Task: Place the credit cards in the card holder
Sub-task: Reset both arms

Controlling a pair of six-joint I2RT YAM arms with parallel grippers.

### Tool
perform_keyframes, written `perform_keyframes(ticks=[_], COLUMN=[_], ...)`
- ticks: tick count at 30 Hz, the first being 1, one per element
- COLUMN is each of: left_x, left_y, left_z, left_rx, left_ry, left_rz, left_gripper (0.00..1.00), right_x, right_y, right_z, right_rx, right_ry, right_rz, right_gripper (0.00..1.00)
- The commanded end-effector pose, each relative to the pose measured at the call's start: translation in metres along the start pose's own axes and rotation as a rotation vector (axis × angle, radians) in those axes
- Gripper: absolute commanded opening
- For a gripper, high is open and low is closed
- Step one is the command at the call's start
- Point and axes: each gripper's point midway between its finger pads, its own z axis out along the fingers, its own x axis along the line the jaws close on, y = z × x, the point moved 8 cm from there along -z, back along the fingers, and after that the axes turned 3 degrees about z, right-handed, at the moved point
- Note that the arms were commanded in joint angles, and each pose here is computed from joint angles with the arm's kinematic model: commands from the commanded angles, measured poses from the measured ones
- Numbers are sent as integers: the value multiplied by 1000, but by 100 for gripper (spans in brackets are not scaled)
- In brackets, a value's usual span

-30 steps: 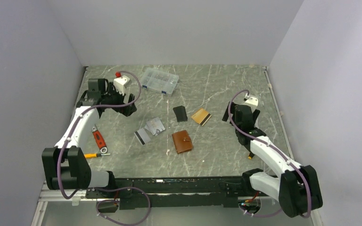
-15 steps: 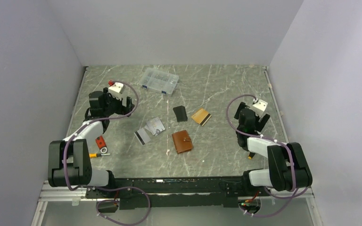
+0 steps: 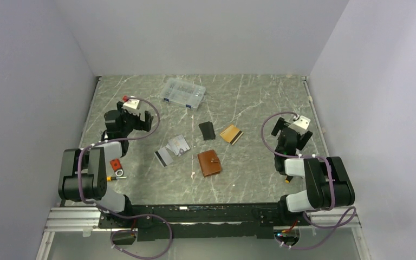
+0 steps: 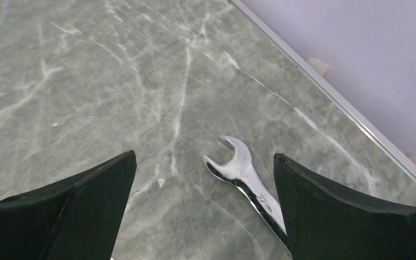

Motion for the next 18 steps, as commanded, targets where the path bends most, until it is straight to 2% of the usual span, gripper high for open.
perform_keyframes(ticks=[1,4,5,7,9,11,14,15,18], left_x=[7,10,12,16,21,24,28,29,18], left_y=[8,5,5,4,4,1,21,30,34], left_z=[4,1,2,1,0,-4,-31,-38,-49], left_rx=[-87,-76,-82,-72,-80,-91,-218,-216,-91], left_ry=[50,73,80,86,88,114,114,96,3], left_rz=[-7,-28,-36,-60,-84,-106,-147,-160,-191], left_gripper=[99,99,99,99,99,99,99,99,99], right_x=[11,16,14,15,15,13,14,13,13], right_y=[15,3,5,4,7,3,5,5,5], right_z=[-1,-3,-1,-1,1,1,1,1,1], right_rx=[-91,-73,-128,-78,-113,-91,-90,-101,-89], right_ry=[134,225,214,208,206,206,207,206,204], right_rz=[16,-31,-34,-16,-16,-24,-13,-18,-14], right_gripper=[100,100,100,100,100,100,100,100,100])
